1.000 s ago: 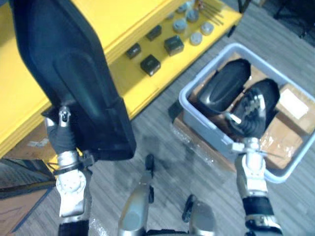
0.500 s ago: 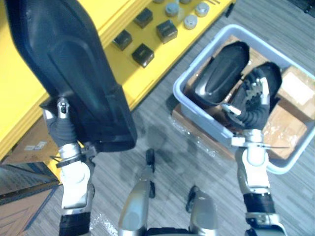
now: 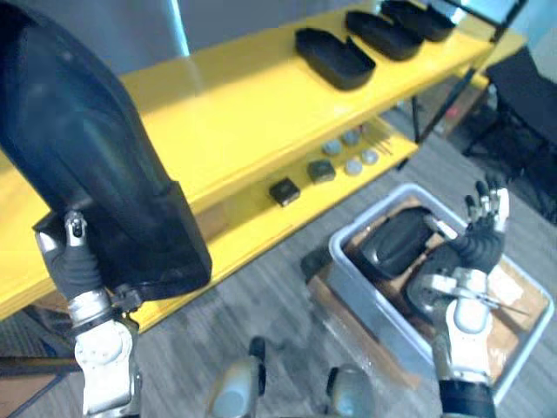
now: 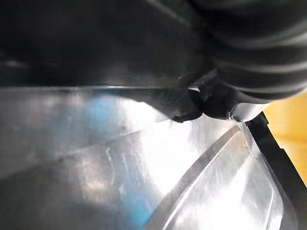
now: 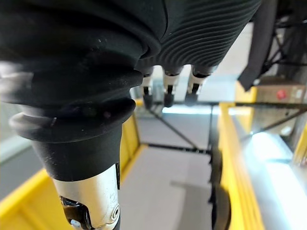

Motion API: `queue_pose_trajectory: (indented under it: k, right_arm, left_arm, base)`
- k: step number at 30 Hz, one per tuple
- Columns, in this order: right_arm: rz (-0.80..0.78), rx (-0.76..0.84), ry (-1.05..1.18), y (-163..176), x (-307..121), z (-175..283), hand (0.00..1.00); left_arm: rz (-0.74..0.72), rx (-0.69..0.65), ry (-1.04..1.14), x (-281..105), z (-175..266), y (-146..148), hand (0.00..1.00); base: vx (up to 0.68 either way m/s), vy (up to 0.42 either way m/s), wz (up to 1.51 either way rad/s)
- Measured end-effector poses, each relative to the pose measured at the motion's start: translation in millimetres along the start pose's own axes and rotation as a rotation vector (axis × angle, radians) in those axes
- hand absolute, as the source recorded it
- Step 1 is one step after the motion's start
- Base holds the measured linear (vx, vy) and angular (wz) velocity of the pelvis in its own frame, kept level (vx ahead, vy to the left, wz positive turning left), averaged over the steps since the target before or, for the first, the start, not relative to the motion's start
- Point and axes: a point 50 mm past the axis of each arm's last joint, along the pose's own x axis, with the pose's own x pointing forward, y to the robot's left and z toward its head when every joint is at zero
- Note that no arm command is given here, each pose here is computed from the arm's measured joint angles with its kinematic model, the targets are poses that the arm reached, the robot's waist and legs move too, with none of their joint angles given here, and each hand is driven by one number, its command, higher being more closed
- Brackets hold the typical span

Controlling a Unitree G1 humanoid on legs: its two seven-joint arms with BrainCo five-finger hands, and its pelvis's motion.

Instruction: Walk over and take plastic housings, then place them on the shelf

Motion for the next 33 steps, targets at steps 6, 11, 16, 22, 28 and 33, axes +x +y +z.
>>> queue_pose_trajectory:
  k: [6, 11, 16, 22, 28, 33]
  right_arm:
    - [0.030, -0.023, -0.079, -11, -14, 28, 0.00]
    - [0.004, 0.020, -0.137, -15, -6, 39, 0.00]
    - [-0.123, -0.019, -0.112, -40, 17, 30, 0.00]
    - [-0.191, -0.021, -0.158, -48, 22, 37, 0.00]
    - [-0.039, 0.080, -0.274, -23, 28, 54, 0.00]
    - [0.178, 0.174, -0.283, 20, 33, 57, 0.00]
  left_arm:
    - [-0.055, -0.056, 0.027, -8, 5, -8, 1.00]
    - [-0.066, -0.083, 0.013, -9, 9, -14, 1.00]
    - [-0.026, -0.177, 0.043, -4, 1, -32, 1.00]
    - [-0.007, -0.191, 0.021, 2, 4, -34, 1.00]
    - [0.011, -0.096, 0.089, -3, -5, -27, 1.00]
    - [0.000, -0.036, 0.098, -4, -7, -23, 1.00]
  base:
    - [0.16, -0.062, 0.50]
    - [0.18, -0.268, 0.48]
    - [0.14, -0.229, 0.74]
    - [0.12, 0.011, 0.29]
    - [0.03, 0.036, 0.01]
    - [-0.04, -0.017, 0.27]
